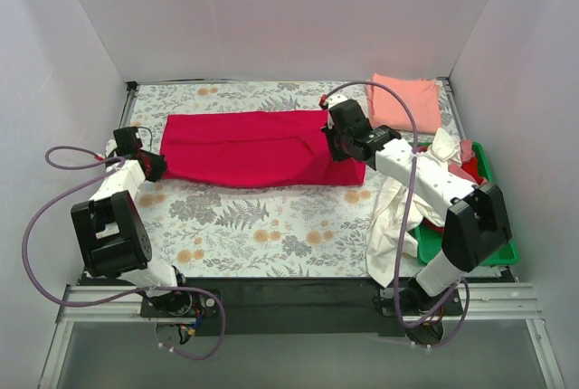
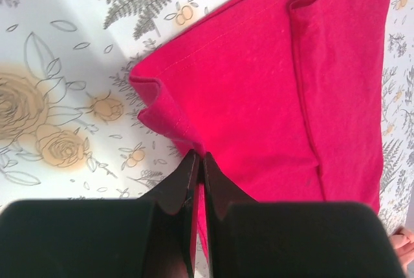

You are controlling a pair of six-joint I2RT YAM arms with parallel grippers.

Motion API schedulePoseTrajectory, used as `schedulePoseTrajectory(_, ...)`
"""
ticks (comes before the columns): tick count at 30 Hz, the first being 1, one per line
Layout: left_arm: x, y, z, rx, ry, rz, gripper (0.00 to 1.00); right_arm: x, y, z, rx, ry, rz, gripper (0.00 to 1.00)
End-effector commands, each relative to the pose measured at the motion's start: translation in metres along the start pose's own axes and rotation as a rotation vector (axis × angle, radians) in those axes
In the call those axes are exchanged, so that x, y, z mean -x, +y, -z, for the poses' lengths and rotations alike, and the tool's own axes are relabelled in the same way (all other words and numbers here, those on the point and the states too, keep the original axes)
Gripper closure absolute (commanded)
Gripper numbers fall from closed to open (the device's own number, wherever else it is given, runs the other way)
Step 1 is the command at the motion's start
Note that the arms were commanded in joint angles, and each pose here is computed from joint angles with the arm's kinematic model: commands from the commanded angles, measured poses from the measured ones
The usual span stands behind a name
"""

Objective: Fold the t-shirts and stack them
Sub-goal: Fold the tshirt

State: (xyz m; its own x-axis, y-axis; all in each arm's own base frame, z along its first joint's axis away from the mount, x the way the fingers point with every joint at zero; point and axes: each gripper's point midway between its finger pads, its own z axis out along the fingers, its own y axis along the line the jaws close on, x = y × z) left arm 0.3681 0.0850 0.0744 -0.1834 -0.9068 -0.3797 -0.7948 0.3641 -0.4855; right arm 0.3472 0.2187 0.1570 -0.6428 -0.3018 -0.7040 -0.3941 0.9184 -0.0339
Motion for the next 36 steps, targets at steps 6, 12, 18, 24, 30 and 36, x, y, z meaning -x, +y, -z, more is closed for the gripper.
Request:
schedulePoseTrajectory(6, 0.015, -0.028, -0.018, -0.017, 0.023, -0.021, 1.0, 0.06, -0.02, -0.026, 0.034, -0.042, 0.037, 0.99)
schedulePoseTrajectory(12, 0.012, -0.038, -0.038, -0.016, 0.065, -0.027, 1.0, 0.087, -0.035, -0.048, 0.039, -0.04, 0.052, 0.99)
schedulePoseTrajectory(18, 0.013, -0.057, -0.053, -0.03, 0.078, -0.04, 1.0, 0.11, -0.047, -0.072, 0.052, -0.038, 0.073, 0.99)
schedulePoseTrajectory(24, 0.022, -0.078, -0.067, -0.048, 0.064, -0.046, 1.0, 0.112, -0.061, -0.101, 0.039, -0.013, 0.068, 0.99)
schedulePoseTrajectory(30, 0.028, -0.083, -0.085, -0.024, 0.06, -0.054, 1.0, 0.112, -0.071, -0.126, 0.041, -0.004, 0.051, 0.99)
schedulePoseTrajectory(36, 0.035, -0.083, -0.097, 0.026, 0.051, -0.069, 0.69, 0.128, -0.092, -0.157, -0.018, -0.046, 0.011, 0.92)
